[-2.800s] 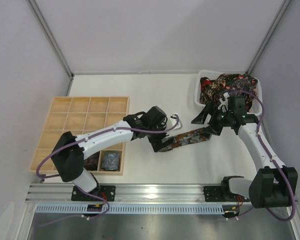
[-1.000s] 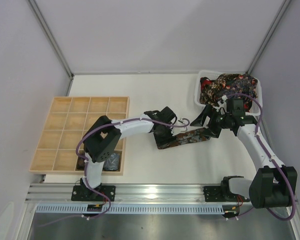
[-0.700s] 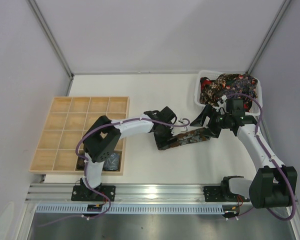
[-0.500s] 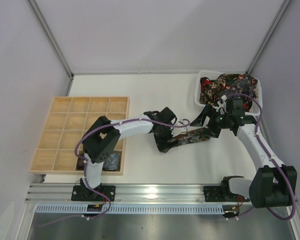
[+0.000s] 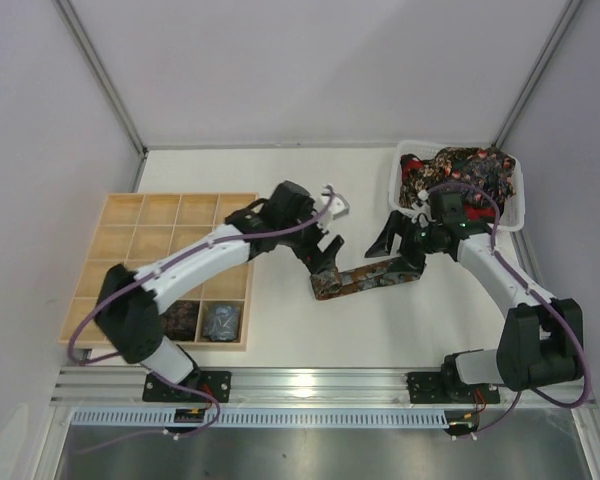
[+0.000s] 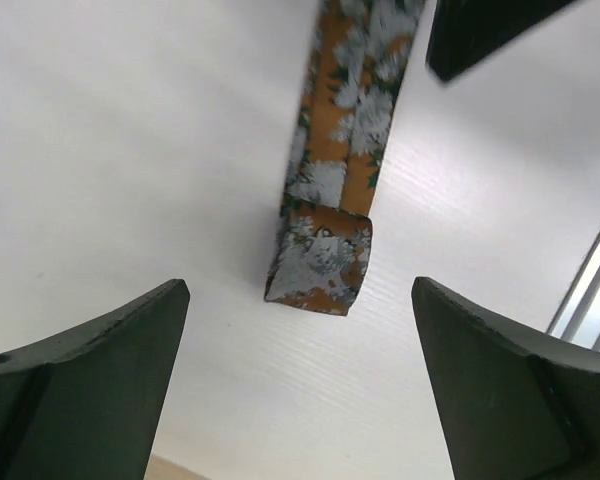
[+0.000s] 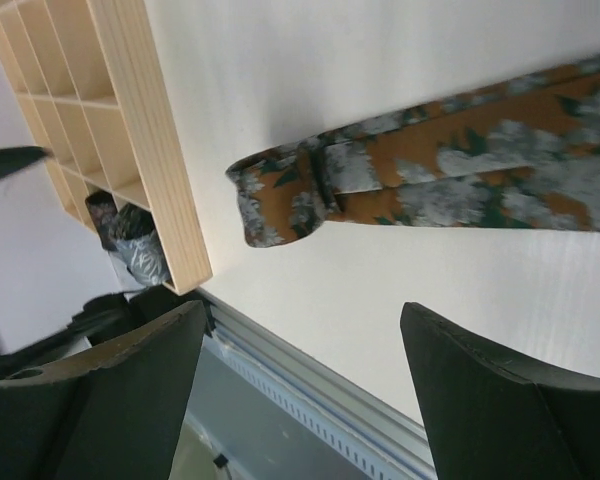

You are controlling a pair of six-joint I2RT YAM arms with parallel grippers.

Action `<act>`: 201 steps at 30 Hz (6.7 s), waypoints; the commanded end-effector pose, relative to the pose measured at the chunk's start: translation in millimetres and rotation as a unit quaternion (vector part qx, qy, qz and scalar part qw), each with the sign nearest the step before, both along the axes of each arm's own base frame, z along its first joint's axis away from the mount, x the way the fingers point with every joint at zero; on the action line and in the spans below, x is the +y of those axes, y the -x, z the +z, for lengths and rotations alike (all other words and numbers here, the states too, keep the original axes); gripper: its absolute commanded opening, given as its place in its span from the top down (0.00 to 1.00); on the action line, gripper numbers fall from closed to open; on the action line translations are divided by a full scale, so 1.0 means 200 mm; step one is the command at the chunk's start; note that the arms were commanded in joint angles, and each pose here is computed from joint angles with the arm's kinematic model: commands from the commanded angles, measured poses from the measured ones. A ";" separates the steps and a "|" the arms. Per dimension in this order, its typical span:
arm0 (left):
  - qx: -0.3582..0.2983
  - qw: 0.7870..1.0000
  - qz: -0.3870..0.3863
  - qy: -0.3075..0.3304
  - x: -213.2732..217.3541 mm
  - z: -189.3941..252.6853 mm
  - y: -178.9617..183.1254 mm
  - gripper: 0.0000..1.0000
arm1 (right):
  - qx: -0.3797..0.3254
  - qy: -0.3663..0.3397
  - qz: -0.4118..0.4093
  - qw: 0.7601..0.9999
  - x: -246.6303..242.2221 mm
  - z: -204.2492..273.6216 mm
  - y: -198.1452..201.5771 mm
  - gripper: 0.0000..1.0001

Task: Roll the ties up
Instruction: Roll the tie

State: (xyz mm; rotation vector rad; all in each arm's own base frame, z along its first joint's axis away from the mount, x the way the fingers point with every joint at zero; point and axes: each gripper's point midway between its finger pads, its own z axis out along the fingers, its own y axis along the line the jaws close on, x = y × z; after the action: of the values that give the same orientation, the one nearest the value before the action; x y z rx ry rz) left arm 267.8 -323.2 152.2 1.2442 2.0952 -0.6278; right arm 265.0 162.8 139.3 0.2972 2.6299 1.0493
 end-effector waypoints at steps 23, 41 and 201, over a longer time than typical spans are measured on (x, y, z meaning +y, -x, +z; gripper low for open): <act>0.321 0.867 0.347 0.155 0.37 -0.19 0.11 0.31 | 0.044 -0.043 0.229 0.971 0.68 -0.10 0.04 0.68; 0.121 0.896 0.418 0.090 0.48 0.03 -0.06 0.00 | 0.057 -0.013 0.222 0.973 0.59 -0.23 0.04 0.71; 0.372 0.814 0.440 -0.071 -0.10 -0.27 0.08 1.00 | 0.044 0.008 0.164 0.985 0.49 -0.46 0.01 1.00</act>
State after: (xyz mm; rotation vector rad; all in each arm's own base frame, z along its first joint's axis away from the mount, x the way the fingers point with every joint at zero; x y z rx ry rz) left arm 248.1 -336.9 70.1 -0.0921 3.0875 -0.4505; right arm 260.8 248.6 46.8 -0.0776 2.8578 1.1063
